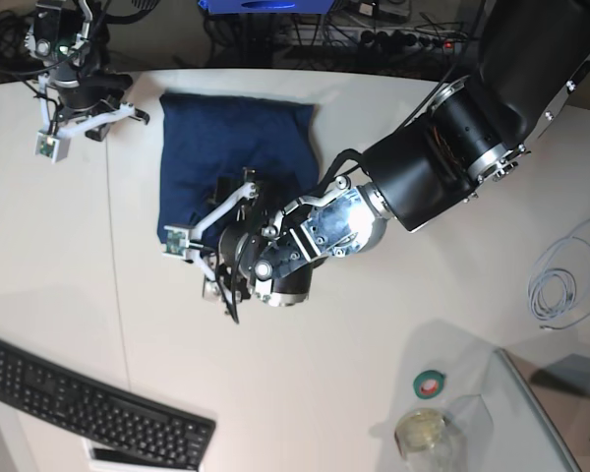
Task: Layout the t-shirt on the table in an organized manner, then fold the t-shirt properly
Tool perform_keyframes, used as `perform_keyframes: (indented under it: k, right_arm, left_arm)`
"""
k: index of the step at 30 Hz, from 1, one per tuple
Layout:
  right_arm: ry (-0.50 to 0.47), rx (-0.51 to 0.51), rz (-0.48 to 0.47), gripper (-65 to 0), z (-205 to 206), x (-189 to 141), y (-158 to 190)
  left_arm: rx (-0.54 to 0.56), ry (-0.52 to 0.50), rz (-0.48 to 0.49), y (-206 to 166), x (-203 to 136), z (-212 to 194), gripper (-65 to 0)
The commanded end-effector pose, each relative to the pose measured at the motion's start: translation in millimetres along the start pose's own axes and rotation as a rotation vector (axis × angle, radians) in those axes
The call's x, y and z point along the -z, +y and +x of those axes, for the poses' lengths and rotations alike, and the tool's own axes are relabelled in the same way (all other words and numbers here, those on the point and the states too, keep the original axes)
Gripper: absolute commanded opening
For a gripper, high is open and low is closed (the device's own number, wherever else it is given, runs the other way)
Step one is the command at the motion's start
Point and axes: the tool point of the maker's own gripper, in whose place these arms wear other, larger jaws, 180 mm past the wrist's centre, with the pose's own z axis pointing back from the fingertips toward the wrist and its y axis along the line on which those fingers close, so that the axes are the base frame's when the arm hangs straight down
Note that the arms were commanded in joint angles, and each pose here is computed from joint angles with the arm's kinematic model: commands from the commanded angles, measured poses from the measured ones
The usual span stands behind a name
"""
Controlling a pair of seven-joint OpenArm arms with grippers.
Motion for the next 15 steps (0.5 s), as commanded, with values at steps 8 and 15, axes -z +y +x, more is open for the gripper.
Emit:
perform_keyframes:
  k: [8, 15]
  right_arm:
    - [-0.036, -0.007, -0.005, -64.4, 10, -2, -3]
    - [-0.013, -0.075, -0.041, -64.4, 1, -17, -28]
  left_arm:
    - [0.065, -0.017, 0.174, 47, -58, 18, -14.6]
    - [-0.242, -0.064, 0.437, 46, -146, -38, -37.8]
